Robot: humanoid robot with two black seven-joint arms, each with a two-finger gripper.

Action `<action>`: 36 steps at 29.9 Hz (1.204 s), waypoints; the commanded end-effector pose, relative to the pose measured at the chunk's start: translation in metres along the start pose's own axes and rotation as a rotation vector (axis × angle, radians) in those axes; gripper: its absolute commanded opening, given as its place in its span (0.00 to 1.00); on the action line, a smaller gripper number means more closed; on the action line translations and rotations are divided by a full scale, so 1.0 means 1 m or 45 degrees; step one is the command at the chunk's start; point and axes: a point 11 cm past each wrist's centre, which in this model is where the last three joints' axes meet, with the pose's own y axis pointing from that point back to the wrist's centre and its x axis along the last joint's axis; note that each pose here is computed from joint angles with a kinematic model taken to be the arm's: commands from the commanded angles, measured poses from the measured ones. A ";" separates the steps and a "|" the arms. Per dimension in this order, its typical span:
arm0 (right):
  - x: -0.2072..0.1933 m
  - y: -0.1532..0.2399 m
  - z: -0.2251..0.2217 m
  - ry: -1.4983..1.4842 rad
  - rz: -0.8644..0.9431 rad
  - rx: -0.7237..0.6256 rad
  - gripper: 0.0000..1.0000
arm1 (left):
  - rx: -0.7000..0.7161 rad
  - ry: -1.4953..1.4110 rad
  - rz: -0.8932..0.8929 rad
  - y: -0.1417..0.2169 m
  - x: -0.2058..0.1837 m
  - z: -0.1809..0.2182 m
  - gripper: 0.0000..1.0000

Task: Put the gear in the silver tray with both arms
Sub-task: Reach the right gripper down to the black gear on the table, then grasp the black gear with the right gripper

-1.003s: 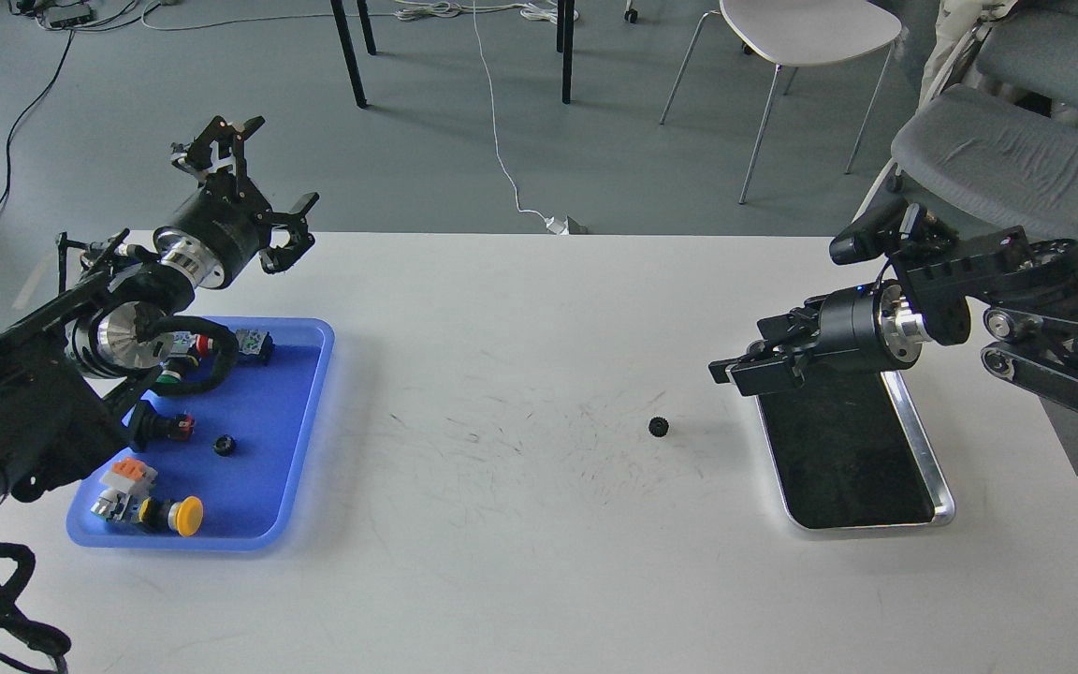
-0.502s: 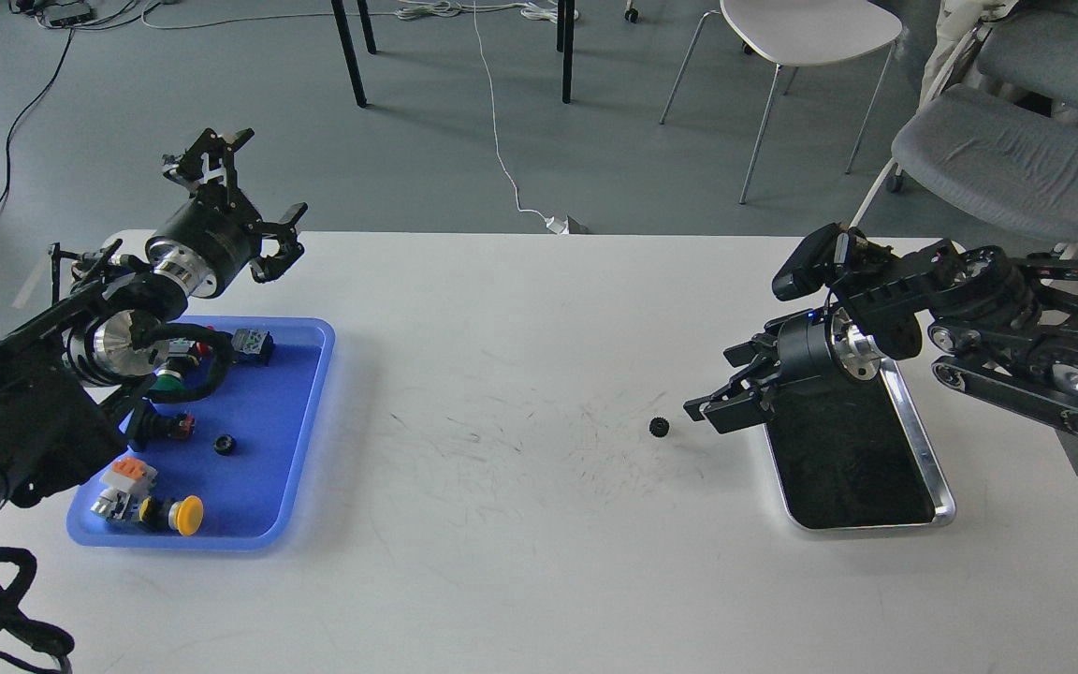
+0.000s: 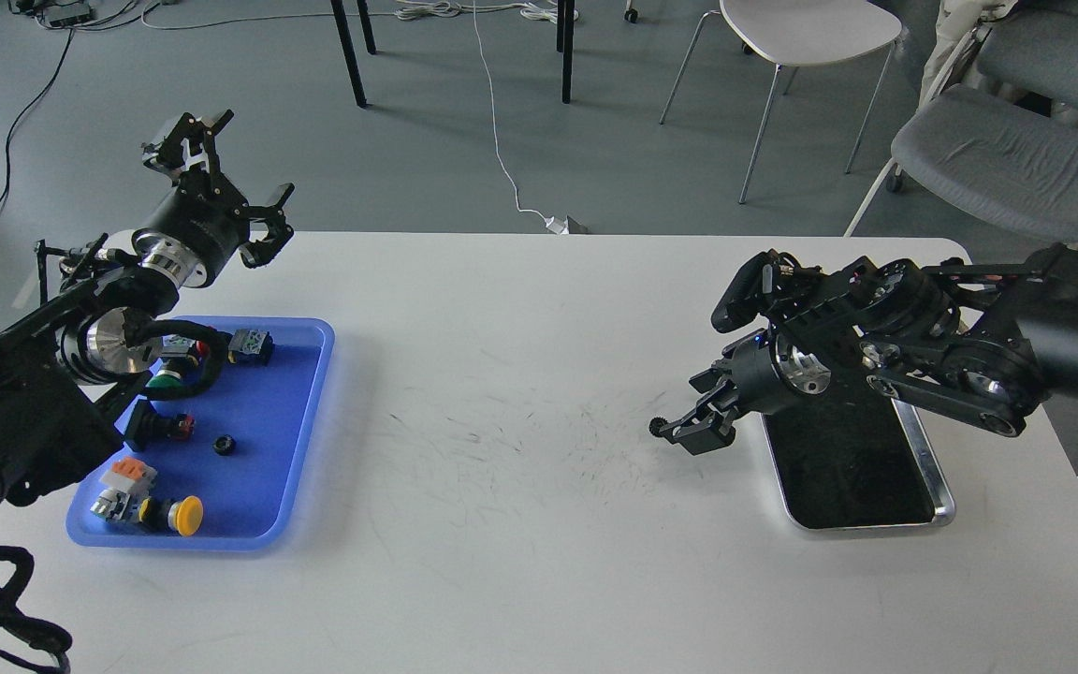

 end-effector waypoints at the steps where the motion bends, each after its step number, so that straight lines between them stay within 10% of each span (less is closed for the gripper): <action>1: 0.004 -0.007 -0.005 0.014 -0.007 0.013 0.78 | 0.000 -0.002 0.001 0.000 0.001 0.000 0.99; 36: 0.006 -0.025 -0.013 0.054 -0.053 0.019 0.54 | 0.002 -0.003 0.002 0.002 0.003 -0.001 0.99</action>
